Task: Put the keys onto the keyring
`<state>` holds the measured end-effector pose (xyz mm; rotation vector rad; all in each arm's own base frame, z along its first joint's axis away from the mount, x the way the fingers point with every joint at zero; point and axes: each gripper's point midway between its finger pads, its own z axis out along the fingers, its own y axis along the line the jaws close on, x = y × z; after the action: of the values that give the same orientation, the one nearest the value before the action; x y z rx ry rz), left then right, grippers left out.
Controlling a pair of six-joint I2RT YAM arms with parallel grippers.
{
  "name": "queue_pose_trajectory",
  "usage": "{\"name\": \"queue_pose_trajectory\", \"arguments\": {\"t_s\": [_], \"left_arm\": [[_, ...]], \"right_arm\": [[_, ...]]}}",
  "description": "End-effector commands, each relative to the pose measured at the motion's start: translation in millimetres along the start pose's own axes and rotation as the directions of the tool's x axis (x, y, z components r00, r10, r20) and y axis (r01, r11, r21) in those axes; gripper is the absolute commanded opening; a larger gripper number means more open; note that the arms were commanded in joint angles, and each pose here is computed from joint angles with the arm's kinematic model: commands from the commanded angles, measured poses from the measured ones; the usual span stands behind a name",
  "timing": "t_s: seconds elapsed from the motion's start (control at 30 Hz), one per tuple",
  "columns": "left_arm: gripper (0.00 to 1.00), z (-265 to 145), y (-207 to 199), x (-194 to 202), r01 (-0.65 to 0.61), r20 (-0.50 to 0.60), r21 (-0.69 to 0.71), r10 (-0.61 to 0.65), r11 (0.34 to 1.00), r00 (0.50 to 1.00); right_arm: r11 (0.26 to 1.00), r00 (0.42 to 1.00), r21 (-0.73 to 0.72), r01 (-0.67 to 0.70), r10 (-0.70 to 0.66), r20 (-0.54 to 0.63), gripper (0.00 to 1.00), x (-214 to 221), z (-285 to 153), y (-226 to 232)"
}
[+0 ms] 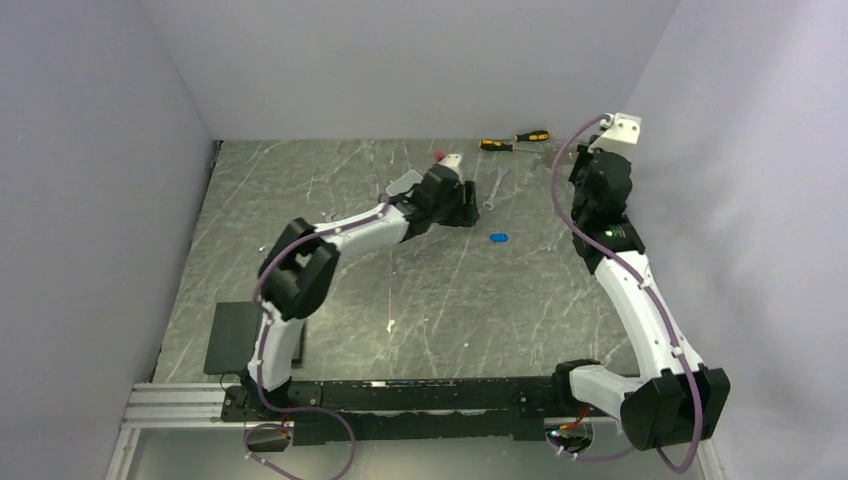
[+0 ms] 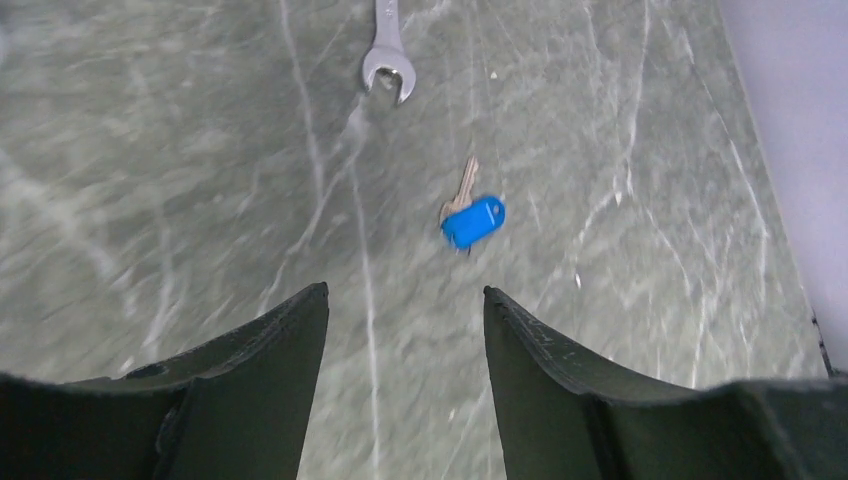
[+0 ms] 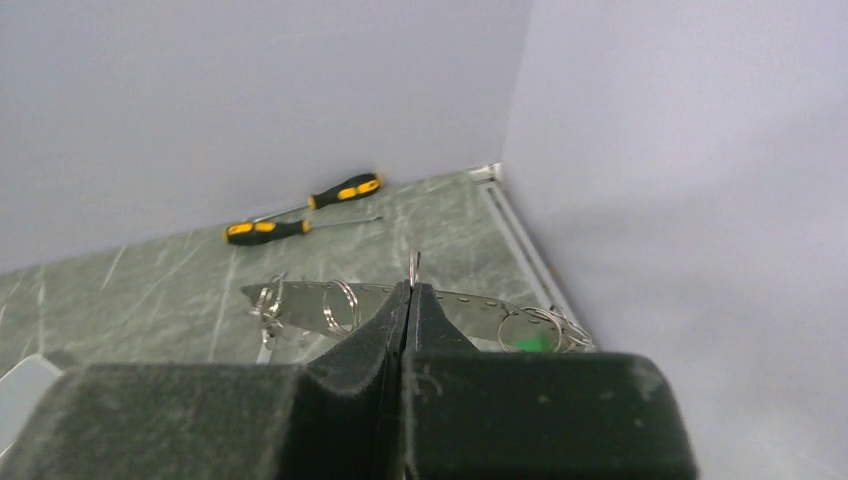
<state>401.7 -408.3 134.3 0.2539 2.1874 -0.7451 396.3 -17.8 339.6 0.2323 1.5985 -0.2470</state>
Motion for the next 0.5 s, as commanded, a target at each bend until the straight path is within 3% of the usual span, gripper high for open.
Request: {"name": "queue_pose_trajectory", "arguments": {"t_s": [0.0,0.23,0.47], "left_arm": [[0.63,39,-15,2,0.109,0.02,-0.06,-0.108,0.992,0.994],[0.59,87,-22,26,0.174,0.001,-0.104,-0.175,0.979,0.985],[0.54,98,-24,43,0.24,0.02,-0.184,-0.24,0.953,0.971]], "right_arm": [[0.993,0.995,0.111,-0.028,0.016,0.103,0.0,-35,-18,-39],[0.991,0.987,0.078,-0.105,0.094,0.131,0.0,-42,-42,-43],[0.991,0.987,0.069,-0.111,0.101,0.126,0.0,-32,-51,-43]]}}
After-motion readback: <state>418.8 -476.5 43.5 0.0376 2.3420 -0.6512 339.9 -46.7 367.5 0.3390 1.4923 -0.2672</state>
